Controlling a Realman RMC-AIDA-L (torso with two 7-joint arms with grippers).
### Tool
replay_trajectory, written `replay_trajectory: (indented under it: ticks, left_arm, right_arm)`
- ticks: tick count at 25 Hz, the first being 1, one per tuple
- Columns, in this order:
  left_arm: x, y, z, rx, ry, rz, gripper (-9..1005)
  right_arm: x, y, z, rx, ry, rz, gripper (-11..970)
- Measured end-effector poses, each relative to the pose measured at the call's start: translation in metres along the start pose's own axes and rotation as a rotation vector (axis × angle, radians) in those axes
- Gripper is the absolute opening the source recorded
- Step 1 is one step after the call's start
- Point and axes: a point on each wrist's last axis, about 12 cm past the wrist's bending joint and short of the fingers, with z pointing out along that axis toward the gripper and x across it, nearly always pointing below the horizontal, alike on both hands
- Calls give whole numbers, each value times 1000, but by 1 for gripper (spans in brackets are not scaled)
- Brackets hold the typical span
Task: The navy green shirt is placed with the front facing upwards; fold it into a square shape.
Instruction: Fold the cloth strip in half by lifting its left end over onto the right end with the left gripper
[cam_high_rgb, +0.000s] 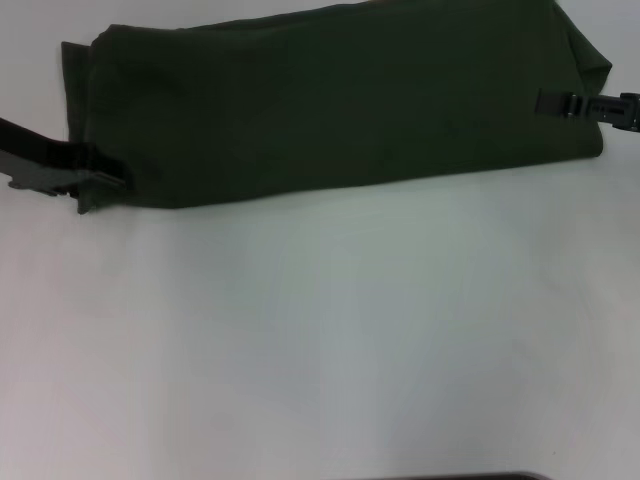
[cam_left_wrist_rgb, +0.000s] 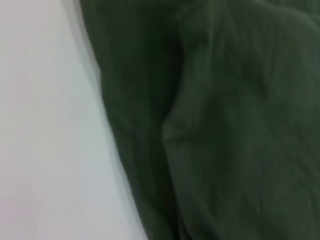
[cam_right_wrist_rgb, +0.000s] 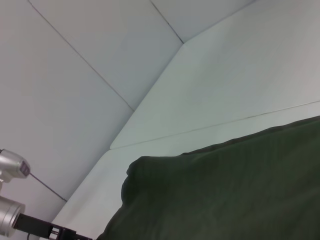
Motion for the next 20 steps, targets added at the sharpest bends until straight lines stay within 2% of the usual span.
replay_trajectory:
  ticks: [1,7,12,15,17,20]
  left_arm:
    - [0,0,-1,-3,-3,4,800]
    - [0,-3,1,-1,10,28,609]
    - [0,-5,1,5,20,39,337]
    - [-1,-4,1,3,19,40,217]
    - [-1,-3,0,0,18,42,137]
    - [-2,-3,-1,-1,17,55,21]
  right_arm:
    - [0,0,0,0,0,1,721]
    - [-1,-2,-2,9,-8,19,720]
    - [-4,-1,-3,6,-6,32,720]
    - [-6,-3,-6,16,-5,41,720]
    - [-10,-5,-10,40,9,56,720]
    - [-22,-15,-20,140,69,124,720]
